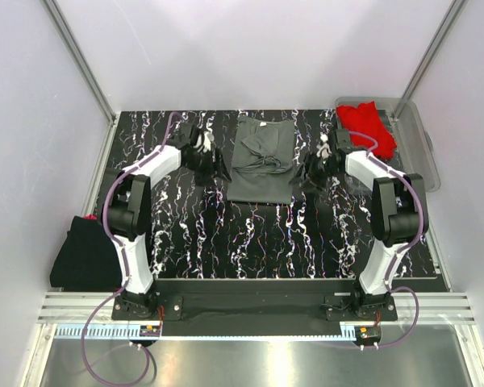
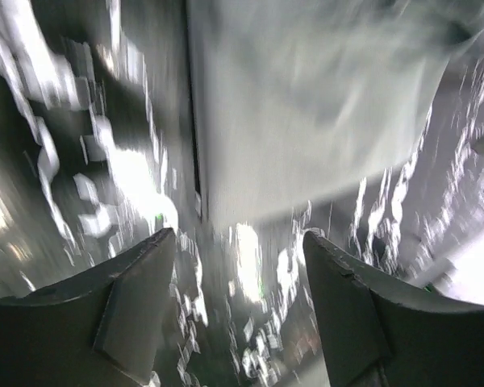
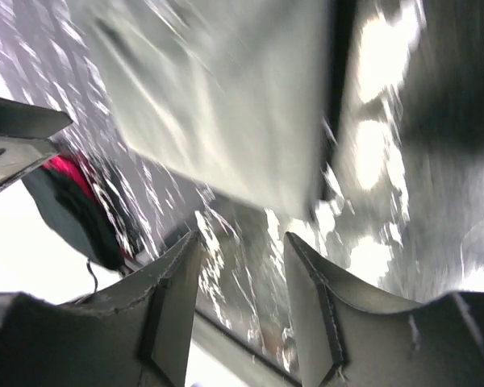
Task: Fold and stack the t-shirts
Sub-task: Fold the tshirt
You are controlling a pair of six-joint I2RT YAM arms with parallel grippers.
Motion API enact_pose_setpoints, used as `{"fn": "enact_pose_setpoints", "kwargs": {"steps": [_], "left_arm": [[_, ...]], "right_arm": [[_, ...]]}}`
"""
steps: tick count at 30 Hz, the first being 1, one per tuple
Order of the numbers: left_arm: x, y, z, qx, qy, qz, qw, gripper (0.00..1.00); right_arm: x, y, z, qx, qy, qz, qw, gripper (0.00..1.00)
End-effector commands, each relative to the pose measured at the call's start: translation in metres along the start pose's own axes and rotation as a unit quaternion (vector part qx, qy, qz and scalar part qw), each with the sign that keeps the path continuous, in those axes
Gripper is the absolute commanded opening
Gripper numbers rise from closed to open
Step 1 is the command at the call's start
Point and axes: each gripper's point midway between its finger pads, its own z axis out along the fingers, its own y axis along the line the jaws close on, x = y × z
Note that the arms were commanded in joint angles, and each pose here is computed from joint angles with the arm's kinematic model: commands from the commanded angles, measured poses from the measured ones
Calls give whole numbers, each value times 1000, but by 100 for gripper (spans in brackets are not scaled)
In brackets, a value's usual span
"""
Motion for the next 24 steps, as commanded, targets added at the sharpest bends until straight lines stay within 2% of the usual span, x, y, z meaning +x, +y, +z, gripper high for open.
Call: {"fn": "enact_pose_setpoints", "kwargs": {"steps": [1, 2, 5, 13, 20, 24], "left_arm": [[45, -7, 3, 57, 69, -81, 993, 68], [61, 0, 8, 57, 87, -100, 989, 68], [70, 4, 15, 59, 97, -123, 986, 68], [56, 10, 33, 54, 93, -126, 986, 70], [51, 13, 43, 54, 95, -124, 986, 65], [54, 14, 45, 58, 99, -128, 985, 47]], "right_arm": [[44, -19, 8, 2, 58, 44, 997, 53], [46, -22, 11, 1, 60, 47, 997, 54], [51, -30, 21, 6, 69, 59, 996, 55], [40, -33, 37, 8, 75, 71, 995, 56], [36, -31, 44, 1, 75, 78, 994, 54], [40, -29, 50, -2, 81, 84, 993, 51]]}}
